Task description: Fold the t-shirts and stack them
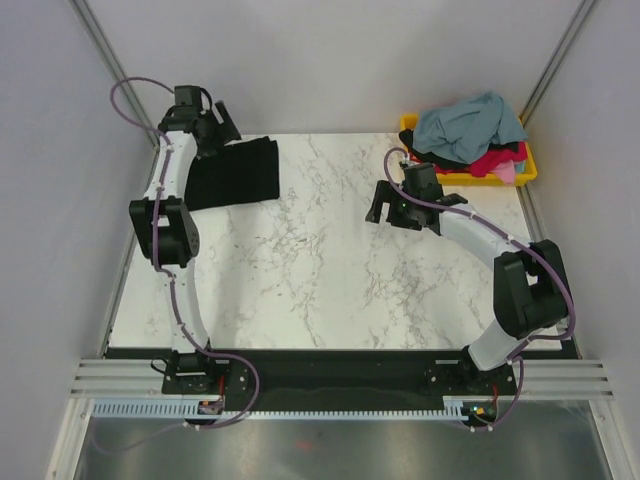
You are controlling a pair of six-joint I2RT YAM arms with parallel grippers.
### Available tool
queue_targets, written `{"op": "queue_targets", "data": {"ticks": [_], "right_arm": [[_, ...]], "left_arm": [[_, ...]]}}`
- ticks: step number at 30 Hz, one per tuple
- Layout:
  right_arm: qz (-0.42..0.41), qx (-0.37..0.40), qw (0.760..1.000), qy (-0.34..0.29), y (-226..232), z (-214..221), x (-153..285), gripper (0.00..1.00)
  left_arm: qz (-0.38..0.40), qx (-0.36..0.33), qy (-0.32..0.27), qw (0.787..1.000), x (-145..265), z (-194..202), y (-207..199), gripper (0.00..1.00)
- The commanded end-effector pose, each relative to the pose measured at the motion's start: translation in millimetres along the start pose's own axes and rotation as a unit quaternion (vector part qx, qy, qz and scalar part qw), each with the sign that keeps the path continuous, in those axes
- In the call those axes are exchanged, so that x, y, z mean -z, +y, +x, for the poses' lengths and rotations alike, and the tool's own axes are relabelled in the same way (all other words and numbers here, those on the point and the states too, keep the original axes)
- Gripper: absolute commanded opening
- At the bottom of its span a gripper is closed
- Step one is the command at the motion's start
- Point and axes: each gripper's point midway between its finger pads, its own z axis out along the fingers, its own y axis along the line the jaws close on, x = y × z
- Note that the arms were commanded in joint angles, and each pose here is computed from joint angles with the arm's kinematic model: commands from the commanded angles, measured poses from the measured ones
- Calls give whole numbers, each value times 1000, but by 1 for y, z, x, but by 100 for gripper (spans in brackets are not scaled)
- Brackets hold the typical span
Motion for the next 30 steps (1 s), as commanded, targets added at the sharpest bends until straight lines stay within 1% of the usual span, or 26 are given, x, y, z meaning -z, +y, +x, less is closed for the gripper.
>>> {"op": "queue_targets", "data": {"ticks": [1,3,5,6,8,11,12,14,15,20,21,22,23,30], "right_arm": [[-11,-3,1000,-11,4,-3,2,96],[-9,-2,1000,-10,2,2,5,96],[-3,-2,1000,-7,-2,8,6,96],[-3,-1,1000,-10,-2,8,9,96],[-1,-1,1000,-7,-4,12,9,96],[-3,0,1000,-9,-5,12,11,97],[-3,2,1000,-9,-4,12,11,97],[-5,3,1000,-9,-3,10,12,97],[-6,5,1000,-11,-3,9,12,97],[-7,8,1000,-13,-2,7,12,97],[-6,9,1000,-12,-2,7,11,97],[-6,10,1000,-13,-2,7,11,97],[-5,10,1000,-10,-3,8,10,97],[-1,7,1000,2,-7,13,-1,97]], "left_arm": [[48,79,101,991,-36,64,-11,90],[50,74,131,987,-61,92,-15,90],[50,76,148,985,-74,106,-12,90],[51,84,171,980,-88,123,-5,90],[42,89,188,977,-97,137,6,90],[6,82,200,976,-104,150,36,88],[-4,85,198,976,-104,148,48,88],[-10,84,194,977,-102,142,58,88],[-22,77,183,980,-100,134,69,88],[-40,62,166,983,-102,112,100,88],[-50,62,162,984,-101,107,112,89],[-50,61,153,985,-101,99,114,89],[-52,65,153,985,-102,97,120,89],[-59,67,128,988,-111,81,125,91]]}}
